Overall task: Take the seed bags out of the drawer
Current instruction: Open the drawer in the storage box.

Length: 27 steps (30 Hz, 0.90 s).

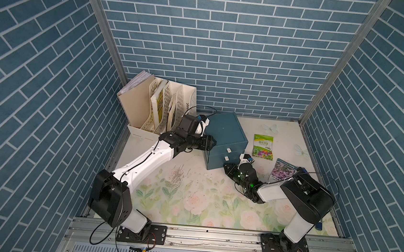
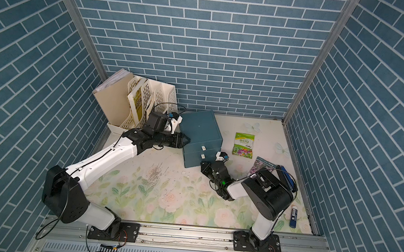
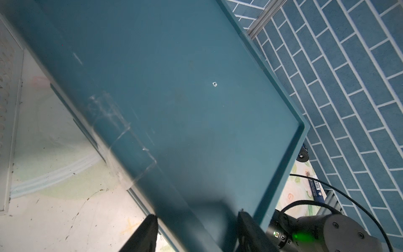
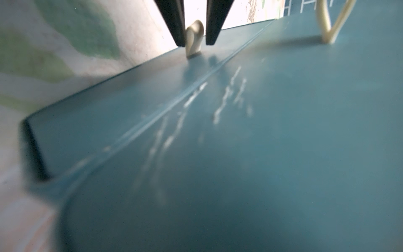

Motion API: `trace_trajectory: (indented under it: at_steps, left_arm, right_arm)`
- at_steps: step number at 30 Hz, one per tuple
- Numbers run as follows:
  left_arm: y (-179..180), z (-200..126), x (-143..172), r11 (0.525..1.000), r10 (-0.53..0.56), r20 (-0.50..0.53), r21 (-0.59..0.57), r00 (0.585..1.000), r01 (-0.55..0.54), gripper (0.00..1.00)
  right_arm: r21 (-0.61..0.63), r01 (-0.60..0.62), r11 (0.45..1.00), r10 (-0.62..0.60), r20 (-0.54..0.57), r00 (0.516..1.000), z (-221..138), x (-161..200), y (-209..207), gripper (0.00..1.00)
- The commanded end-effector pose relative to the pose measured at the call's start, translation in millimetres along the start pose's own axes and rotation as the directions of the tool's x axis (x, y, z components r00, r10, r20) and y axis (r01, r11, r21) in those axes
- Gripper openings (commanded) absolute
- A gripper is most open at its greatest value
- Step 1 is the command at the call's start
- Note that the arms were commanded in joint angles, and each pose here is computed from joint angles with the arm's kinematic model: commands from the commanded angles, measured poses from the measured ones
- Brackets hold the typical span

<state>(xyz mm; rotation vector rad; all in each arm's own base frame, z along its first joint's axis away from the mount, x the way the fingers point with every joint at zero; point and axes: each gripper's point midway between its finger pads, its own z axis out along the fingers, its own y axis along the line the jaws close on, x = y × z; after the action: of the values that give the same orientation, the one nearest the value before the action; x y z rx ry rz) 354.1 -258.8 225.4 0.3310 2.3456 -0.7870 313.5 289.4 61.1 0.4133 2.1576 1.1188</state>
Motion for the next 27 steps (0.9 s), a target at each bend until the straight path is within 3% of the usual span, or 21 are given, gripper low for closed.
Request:
trace_trajectory:
  at_steps: [1,4,27]
  left_arm:
    - [29,14,44,0.996,-0.025,-0.163,-0.093,0.986,0.01,0.62]
    - [29,14,44,0.996,-0.022,-0.162,-0.093,0.987,0.007,0.62]
    - [31,13,42,0.995,-0.028,-0.146,-0.102,0.989,0.013,0.61]
  right_arm:
    - [-0.013,-0.019,1.0,0.02,0.03,0.999,5,-7,2,0.11]
    - [-0.013,-0.021,1.0,0.022,0.024,0.999,6,-7,2,0.0]
    - [0.073,0.028,0.997,-0.017,-0.154,0.988,-33,36,-9,0.0]
